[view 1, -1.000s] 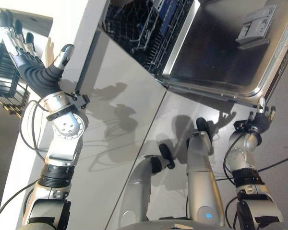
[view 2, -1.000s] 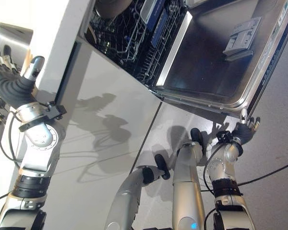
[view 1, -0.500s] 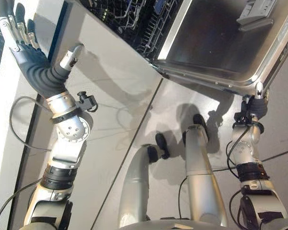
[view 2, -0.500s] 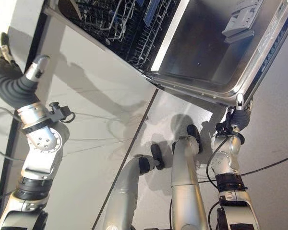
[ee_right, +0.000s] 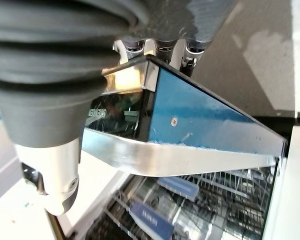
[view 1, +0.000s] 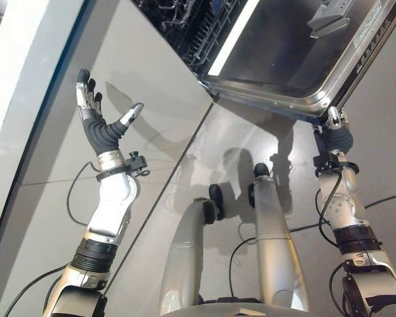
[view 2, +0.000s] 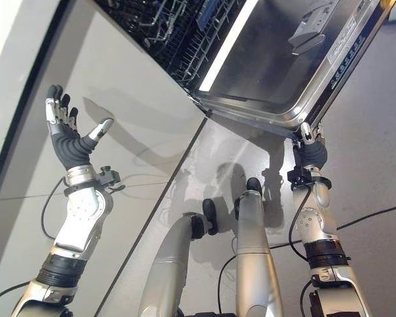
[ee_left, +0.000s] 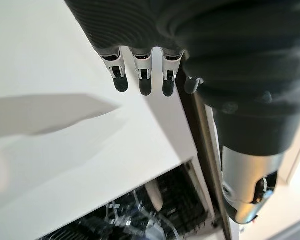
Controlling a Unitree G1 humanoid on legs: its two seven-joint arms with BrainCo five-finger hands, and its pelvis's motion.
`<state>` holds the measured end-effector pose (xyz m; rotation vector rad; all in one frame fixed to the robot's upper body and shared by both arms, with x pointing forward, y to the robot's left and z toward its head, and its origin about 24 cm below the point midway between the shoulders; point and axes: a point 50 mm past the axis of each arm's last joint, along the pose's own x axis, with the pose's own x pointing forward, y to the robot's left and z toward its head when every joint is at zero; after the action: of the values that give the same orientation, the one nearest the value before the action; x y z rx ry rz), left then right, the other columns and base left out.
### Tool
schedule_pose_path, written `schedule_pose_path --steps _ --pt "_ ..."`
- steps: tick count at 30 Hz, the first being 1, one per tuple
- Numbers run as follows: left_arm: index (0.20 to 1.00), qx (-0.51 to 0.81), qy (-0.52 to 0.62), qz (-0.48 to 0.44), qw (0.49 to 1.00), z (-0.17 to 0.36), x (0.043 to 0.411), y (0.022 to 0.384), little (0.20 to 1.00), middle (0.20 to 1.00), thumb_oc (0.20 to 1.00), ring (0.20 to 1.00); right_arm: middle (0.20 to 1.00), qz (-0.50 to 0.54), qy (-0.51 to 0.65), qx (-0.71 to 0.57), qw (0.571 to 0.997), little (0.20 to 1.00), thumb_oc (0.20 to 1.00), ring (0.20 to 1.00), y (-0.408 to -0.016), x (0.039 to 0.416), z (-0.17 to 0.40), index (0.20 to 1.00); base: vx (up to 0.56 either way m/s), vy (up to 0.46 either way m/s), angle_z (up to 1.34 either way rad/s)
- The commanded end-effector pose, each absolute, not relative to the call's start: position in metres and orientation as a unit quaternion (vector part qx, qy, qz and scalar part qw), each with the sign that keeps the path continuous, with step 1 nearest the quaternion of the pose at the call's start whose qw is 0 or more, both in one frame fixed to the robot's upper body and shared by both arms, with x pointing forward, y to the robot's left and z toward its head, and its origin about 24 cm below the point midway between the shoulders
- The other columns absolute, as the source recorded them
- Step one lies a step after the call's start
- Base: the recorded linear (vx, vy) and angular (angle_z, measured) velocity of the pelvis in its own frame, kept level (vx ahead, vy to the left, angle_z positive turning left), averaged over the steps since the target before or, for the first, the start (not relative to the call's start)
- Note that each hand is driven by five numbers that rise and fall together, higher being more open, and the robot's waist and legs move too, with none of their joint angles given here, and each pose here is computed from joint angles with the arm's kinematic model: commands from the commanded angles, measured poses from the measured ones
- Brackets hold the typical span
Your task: Pick up plates and place into dishwasher.
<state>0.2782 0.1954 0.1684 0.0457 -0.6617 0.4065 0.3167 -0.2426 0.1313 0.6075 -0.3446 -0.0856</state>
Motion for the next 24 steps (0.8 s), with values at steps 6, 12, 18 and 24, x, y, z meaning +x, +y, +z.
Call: schedule_pose_path --steps 6,12,18,24 --pt "1.000 0.054 -0.397 0.212 0.891 0.210 0.271 0.234 1.000 1.000 1.000 1.000 1.000 0.246 -0.466 0.225 0.820 1.000 1.000 1.000 -0.147 0.293 0.283 1.000 0.05 -0.015 0.13" --pt "1.000 0.057 -0.389 0.212 0.895 0.205 0.269 0.244 1.000 1.000 1.000 1.000 1.000 0.240 -0.476 0.221 0.817 1.000 1.000 1.000 -0.150 0.290 0.283 1.000 0.09 0.008 0.27" --pt "1.000 0.073 -0.386 0.201 0.898 0.200 0.265 0.249 1.000 1.000 1.000 1.000 1.000 0.218 -0.463 0.234 0.826 1.000 1.000 1.000 -0.159 0.294 0.271 1.000 0.12 -0.031 0.27" --pt "1.000 0.089 -0.368 0.182 0.907 0.188 0.256 0.254 1.000 1.000 1.000 1.000 1.000 0.192 -0.453 0.251 0.834 1.000 1.000 1.000 -0.164 0.293 0.257 1.000 0.15 -0.081 0.47"
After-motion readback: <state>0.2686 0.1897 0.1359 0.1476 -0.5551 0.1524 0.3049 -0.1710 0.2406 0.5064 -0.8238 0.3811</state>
